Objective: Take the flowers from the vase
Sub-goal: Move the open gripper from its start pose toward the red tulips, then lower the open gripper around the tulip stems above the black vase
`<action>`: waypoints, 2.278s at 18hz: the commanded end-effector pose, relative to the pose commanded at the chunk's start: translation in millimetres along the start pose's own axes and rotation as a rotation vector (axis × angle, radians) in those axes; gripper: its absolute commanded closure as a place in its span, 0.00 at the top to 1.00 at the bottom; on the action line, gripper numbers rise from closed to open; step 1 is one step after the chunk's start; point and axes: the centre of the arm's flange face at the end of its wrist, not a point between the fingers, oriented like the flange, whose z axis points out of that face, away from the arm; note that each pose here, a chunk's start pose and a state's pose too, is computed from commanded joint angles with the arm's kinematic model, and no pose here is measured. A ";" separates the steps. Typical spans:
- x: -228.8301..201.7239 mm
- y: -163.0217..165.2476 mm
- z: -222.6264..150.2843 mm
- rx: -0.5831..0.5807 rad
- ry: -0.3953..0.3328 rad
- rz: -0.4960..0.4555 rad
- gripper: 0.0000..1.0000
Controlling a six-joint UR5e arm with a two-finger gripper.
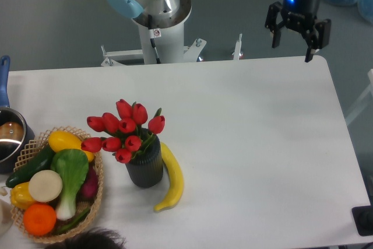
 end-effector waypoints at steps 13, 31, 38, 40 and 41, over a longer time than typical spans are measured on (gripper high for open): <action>10.9 -24.8 10.2 0.126 0.001 -0.076 1.00; 60.4 -92.0 77.7 0.590 0.157 -0.294 1.00; 74.6 -155.1 117.5 0.644 0.230 -0.159 1.00; 79.3 -169.0 123.1 0.682 0.251 -0.145 1.00; 80.6 -175.5 123.3 0.706 0.254 -0.139 1.00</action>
